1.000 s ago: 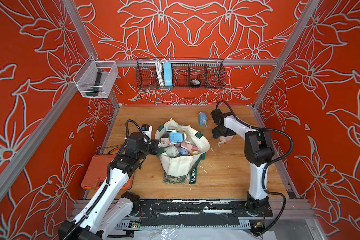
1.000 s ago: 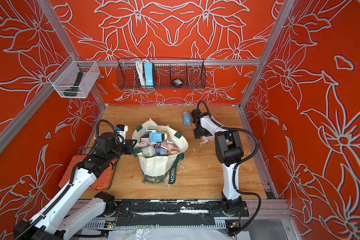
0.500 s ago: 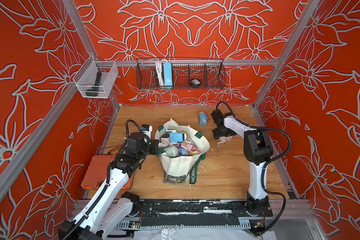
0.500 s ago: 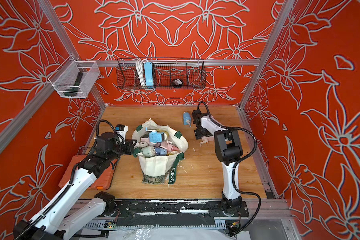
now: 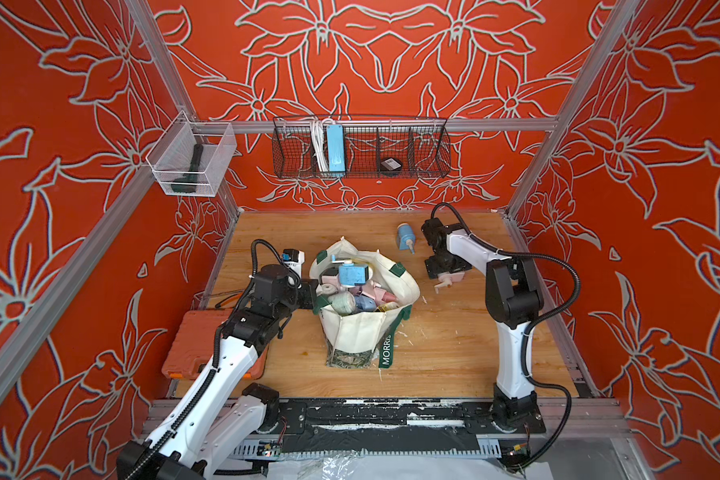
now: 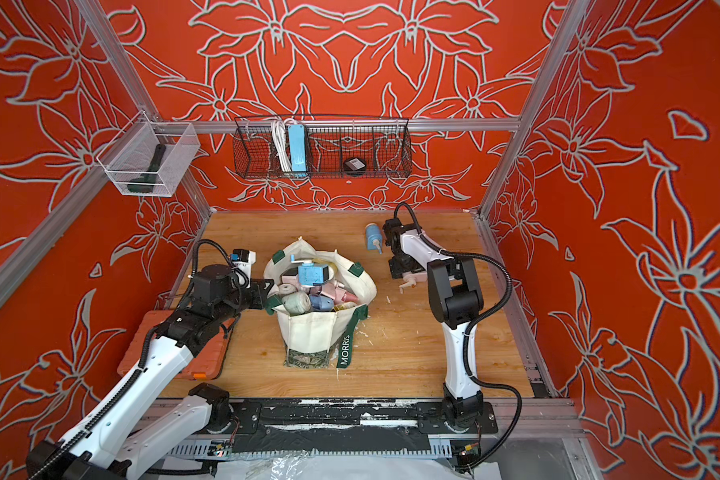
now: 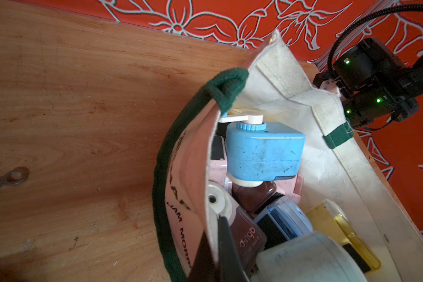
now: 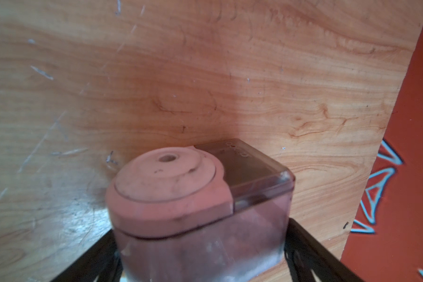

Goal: Take out the pencil sharpeners from the tote bags
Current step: Pick up the pencil sharpener from the center of the board, then place the pencil sharpener at the center of the board.

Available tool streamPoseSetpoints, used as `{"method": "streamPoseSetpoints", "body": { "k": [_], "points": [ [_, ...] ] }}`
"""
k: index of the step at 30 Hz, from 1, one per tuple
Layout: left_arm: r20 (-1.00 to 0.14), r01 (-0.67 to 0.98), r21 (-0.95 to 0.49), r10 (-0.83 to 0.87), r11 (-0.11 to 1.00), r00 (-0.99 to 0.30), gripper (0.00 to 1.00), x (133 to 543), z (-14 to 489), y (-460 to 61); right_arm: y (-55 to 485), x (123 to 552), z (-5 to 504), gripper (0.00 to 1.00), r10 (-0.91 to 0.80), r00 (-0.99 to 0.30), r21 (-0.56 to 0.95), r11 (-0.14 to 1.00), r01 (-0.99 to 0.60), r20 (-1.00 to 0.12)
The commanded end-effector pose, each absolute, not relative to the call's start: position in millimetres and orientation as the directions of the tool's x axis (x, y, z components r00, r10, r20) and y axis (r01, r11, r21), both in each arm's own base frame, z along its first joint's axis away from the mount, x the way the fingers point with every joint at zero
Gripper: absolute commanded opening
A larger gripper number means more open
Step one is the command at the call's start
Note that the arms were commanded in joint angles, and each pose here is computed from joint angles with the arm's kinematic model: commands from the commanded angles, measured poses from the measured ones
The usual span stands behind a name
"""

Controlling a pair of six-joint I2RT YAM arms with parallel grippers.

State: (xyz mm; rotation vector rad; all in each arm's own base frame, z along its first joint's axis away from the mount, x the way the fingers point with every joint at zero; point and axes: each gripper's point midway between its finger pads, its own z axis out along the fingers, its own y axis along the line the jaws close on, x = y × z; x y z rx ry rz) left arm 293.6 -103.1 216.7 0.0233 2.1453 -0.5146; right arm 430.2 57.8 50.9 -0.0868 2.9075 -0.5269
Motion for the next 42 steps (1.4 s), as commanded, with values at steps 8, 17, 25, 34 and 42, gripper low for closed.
{"method": "streamPoseSetpoints", "body": {
  "k": [8,17,25,34,42],
  "points": [
    [-0.842,0.246,-0.346,-0.184,0.906,-0.508,0.0,296.6,244.9,-104.7,115.1,423.4,48.4,0.86,0.032,-0.992,0.175,0.985,0.01,-0.12],
    [-0.839,0.244,-0.349,-0.185,0.905,-0.512,0.0,296.5,243.3,-105.0,115.8,455.0,61.5,0.84,0.222,-0.966,0.516,0.848,0.124,-0.132],
    [-0.836,0.244,-0.35,-0.184,0.905,-0.516,0.0,296.7,241.9,-105.3,98.2,479.9,50.9,0.82,0.333,-0.939,0.693,0.697,0.185,-0.084],
    [-0.832,0.239,-0.348,-0.182,0.906,-0.524,0.0,297.5,238.8,-105.2,99.7,514.7,34.8,0.83,0.323,-0.945,0.722,0.666,0.187,-0.054],
    [-0.829,0.23,-0.343,-0.178,0.911,-0.531,0.0,299.2,235.7,-104.4,99.3,538.2,26.2,0.83,0.299,-0.952,0.727,0.667,0.164,-0.059]
  ]
}}
